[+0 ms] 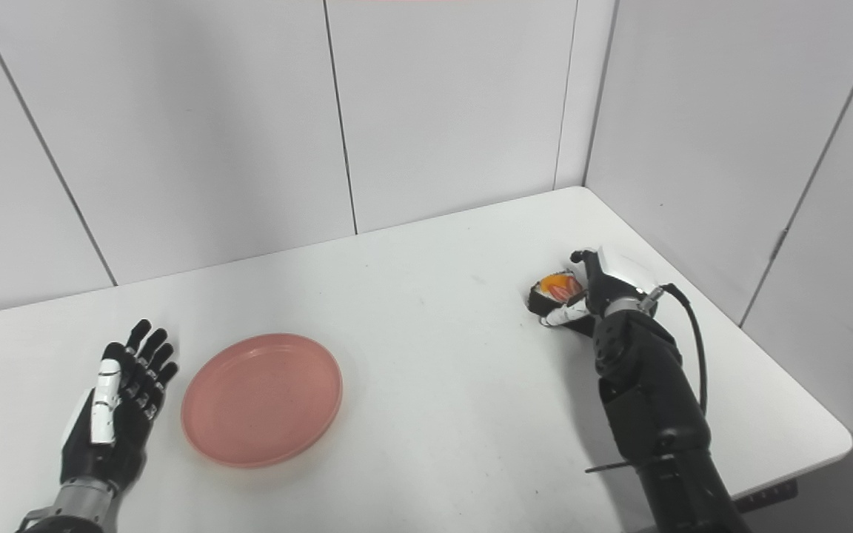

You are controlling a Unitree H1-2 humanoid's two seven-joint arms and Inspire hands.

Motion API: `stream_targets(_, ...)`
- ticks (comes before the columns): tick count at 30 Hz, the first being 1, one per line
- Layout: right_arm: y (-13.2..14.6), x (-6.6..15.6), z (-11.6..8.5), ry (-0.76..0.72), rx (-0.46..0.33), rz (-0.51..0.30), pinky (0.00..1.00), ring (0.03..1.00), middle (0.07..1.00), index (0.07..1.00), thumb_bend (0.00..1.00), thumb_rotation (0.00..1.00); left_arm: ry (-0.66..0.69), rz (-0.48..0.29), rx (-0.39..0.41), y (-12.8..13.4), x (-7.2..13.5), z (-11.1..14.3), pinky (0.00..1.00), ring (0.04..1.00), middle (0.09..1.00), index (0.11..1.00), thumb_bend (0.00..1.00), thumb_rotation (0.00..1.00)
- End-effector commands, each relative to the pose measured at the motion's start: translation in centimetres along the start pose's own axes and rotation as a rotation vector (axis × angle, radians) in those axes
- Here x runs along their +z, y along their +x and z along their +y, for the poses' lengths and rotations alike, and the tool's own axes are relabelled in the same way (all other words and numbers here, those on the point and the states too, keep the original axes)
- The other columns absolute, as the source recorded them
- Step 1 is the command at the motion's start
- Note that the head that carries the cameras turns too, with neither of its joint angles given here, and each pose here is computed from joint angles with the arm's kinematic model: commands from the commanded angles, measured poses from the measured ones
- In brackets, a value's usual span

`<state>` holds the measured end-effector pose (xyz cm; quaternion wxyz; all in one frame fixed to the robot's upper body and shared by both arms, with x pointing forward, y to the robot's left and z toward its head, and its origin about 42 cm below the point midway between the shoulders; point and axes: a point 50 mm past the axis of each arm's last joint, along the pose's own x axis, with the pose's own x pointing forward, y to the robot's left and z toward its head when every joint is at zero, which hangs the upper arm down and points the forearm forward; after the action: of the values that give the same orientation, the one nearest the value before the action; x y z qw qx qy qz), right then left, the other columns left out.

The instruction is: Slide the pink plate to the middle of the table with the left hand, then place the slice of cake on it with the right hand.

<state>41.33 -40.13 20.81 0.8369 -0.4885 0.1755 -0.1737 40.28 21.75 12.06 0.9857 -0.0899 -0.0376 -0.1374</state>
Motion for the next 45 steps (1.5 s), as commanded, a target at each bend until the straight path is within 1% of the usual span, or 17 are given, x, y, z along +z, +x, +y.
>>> stream_targets(1, 0.5, 0.8, -1.1, 0.009, -0.015, -0.036, 0.57, 0.669, 0.73, 0.775, 0.8, 0.13, -0.001, -0.012, -0.014, 0.0, 0.2, -0.1, 1.0, 1.0, 0.994, 0.984, 0.55, 1.0)
stream_targets(3, 0.7, 0.7, -0.9, 0.01, -0.013, -0.03, 0.52, 0.599, 0.675, 0.743, 0.78, 0.11, -0.002, -0.015, -0.013, 0.0, 0.2, -0.1, 1.0, 1.0, 0.995, 0.984, 0.54, 1.0)
stream_targets(4, 0.6, 0.6, -0.8, 0.023, -0.02, -0.032, 0.41, 0.49, 0.58, 0.724, 0.68, 0.06, -0.002, -0.016, -0.012, 0.0, 0.1, -0.1, 1.0, 1.0, 0.997, 0.988, 0.54, 1.0)
stream_targets(5, 0.6, 0.6, -0.8, 0.04, -0.032, -0.034, 0.34, 0.419, 0.53, 0.691, 0.62, 0.03, -0.001, -0.017, -0.009, 0.0, 0.0, -0.1, 1.0, 1.0, 0.999, 0.989, 0.53, 1.0)
stream_targets(6, 0.6, 0.6, -0.8, 0.052, -0.041, -0.036, 0.31, 0.376, 0.5, 0.573, 0.57, 0.01, 0.0, -0.018, -0.007, 0.0, -0.1, -0.1, 1.0, 1.0, 0.996, 0.985, 0.53, 1.0)
stream_targets(7, 0.5, 0.7, -0.8, 0.056, -0.063, -0.041, 0.31, 0.381, 0.476, 0.53, 0.54, 0.0, 0.004, -0.017, -0.008, 0.0, -0.1, -0.1, 1.0, 0.998, 0.989, 0.978, 0.54, 1.0)
stream_targets(11, 0.3, 1.0, -1.3, 0.049, -0.111, -0.052, 0.34, 0.412, 0.455, 0.53, 0.52, 0.0, 0.013, -0.015, -0.006, 0.0, -0.2, -0.4, 1.0, 1.0, 0.987, 0.977, 0.56, 1.0)
stream_targets(19, -0.2, 1.6, -2.5, 0.063, -0.152, -0.087, 0.3, 0.368, 0.43, 0.534, 0.52, 0.0, 0.016, -0.025, -0.023, 0.1, -0.3, -1.2, 1.0, 1.0, 0.995, 0.989, 0.54, 1.0)
stream_targets(24, -0.8, 2.6, -3.7, 0.102, -0.176, -0.14, 0.28, 0.351, 0.43, 0.536, 0.52, 0.0, 0.03, -0.025, -0.02, 0.0, -0.3, -2.3, 1.0, 1.0, 0.991, 0.987, 0.52, 1.0)
stream_targets(28, -2.1, 5.1, -4.8, 0.153, -0.179, -0.244, 0.25, 0.317, 0.448, 0.512, 0.52, 0.0, 0.052, -0.026, -0.012, 0.0, -0.5, -3.2, 1.0, 1.0, 0.997, 0.996, 0.49, 1.0)
stream_targets(30, -2.7, 6.0, -5.0, 0.168, -0.171, -0.282, 0.25, 0.311, 0.469, 0.494, 0.53, 0.0, 0.051, -0.023, -0.01, 0.0, -0.7, -3.6, 1.0, 1.0, 0.999, 0.999, 0.49, 1.0)
stream_targets(32, -3.2, 7.3, -4.9, 0.178, -0.154, -0.325, 0.26, 0.325, 0.431, 0.531, 0.52, 0.0, 0.056, -0.021, -0.002, 0.1, -0.8, -3.9, 1.0, 1.0, 1.0, 1.0, 0.5, 1.0)
stream_targets(34, -3.9, 8.6, -4.7, 0.19, -0.133, -0.375, 0.25, 0.32, 0.473, 0.492, 0.53, 0.0, 0.055, -0.017, 0.005, 0.1, -0.9, -4.3, 1.0, 1.0, 1.0, 1.0, 0.51, 1.0)
stream_targets(37, -5.0, 10.2, -4.2, 0.2, -0.099, -0.435, 0.25, 0.319, 0.477, 0.489, 0.53, 0.0, 0.048, -0.019, 0.01, 0.2, -1.0, -5.0, 1.0, 1.0, 1.0, 1.0, 0.5, 1.0)
stream_targets(38, -5.2, 10.5, -4.1, 0.201, -0.093, -0.445, 0.25, 0.326, 0.445, 0.519, 0.52, 0.0, 0.045, -0.02, 0.011, 0.2, -1.0, -5.2, 1.0, 1.0, 1.0, 1.0, 0.51, 1.0)
stream_targets(40, -6.0, 11.4, -3.6, 0.215, -0.057, -0.489, 0.29, 0.363, 0.436, 0.537, 0.52, 0.0, 0.034, -0.015, 0.014, 0.3, -1.2, -5.6, 1.0, 1.0, 1.0, 1.0, 0.51, 1.0)
stream_targets(45, -8.2, 13.7, -1.8, 0.2, 0.008, -0.588, 0.27, 0.339, 0.43, 0.541, 0.52, 0.0, 0.038, -0.005, 0.015, 0.4, -1.5, -6.6, 1.0, 1.0, 1.0, 1.0, 0.5, 1.0)
